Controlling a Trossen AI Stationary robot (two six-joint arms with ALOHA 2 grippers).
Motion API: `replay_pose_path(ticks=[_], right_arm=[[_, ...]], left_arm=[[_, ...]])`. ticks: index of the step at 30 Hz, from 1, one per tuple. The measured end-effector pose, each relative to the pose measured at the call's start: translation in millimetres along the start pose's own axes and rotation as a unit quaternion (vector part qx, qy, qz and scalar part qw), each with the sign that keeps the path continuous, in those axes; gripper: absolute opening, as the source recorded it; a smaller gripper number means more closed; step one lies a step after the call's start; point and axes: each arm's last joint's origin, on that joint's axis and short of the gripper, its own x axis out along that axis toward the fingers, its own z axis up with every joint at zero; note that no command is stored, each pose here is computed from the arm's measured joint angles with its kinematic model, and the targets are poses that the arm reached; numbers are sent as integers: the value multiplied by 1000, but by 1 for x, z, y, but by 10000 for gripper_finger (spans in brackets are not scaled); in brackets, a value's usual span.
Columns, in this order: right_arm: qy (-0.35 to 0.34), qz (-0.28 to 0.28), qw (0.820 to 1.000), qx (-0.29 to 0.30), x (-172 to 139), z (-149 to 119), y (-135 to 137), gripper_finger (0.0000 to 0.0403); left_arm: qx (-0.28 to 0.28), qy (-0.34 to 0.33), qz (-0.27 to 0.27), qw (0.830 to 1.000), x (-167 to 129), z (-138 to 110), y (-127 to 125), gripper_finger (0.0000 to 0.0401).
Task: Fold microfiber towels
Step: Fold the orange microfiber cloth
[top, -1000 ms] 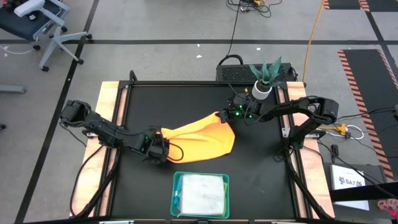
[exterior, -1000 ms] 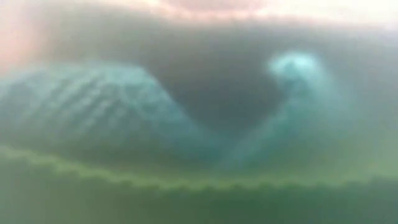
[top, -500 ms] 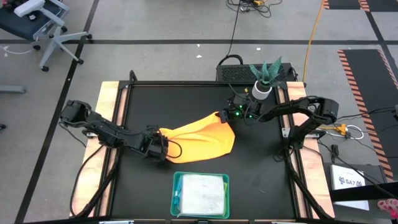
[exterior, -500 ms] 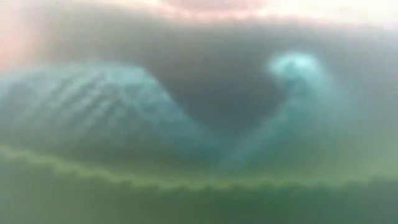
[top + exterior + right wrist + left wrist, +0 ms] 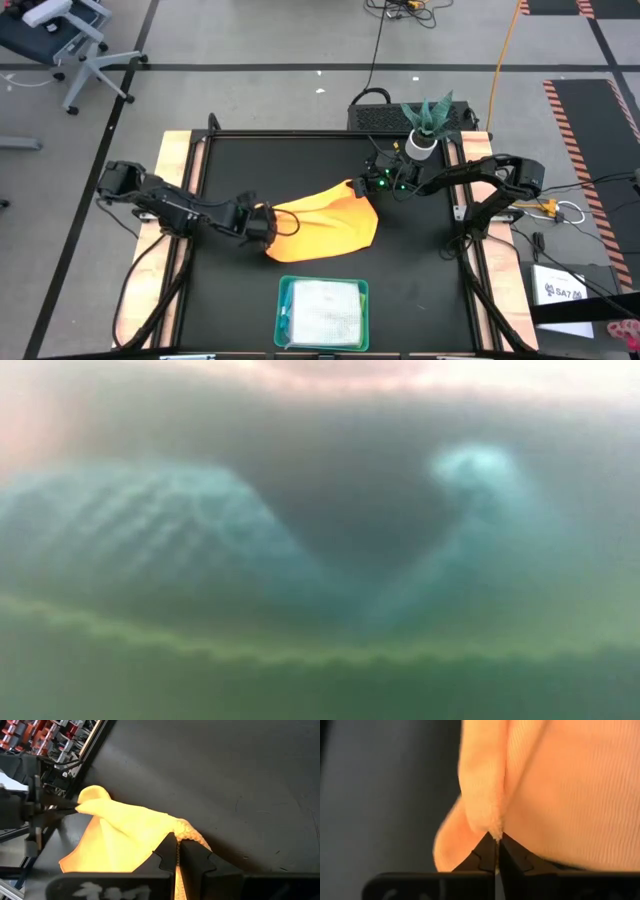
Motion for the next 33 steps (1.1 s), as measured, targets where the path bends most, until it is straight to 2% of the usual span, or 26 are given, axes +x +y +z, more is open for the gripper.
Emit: replay_pose_path(ticks=[7, 12, 16, 21, 26, 29, 33], right_arm=[[0, 0, 1000, 6, 0, 0, 0, 4], [0, 0, 1000, 6, 0, 0, 0, 4], [0, 0, 1000, 6, 0, 0, 0, 4], [0, 0, 1000, 6, 0, 0, 0, 4], [0, 0, 1000, 6, 0, 0, 0, 4], [1, 0, 1000, 8, 0, 0, 0, 4], [3, -3, 1000, 13, 0, -1, -1, 4]], left_arm=[[5, -40, 30, 999, -4, 31, 22, 5], [-35, -59, 71, 995, 7, 44, 51, 12], [-80, -48, 102, 990, 19, 45, 80, 5], [-130, -33, 74, 988, 34, 44, 108, 17], [-158, -40, 26, 986, 50, 48, 118, 10], [-146, -37, 26, 988, 60, 48, 118, 10], [-124, -51, 44, 990, 68, 53, 122, 31]])
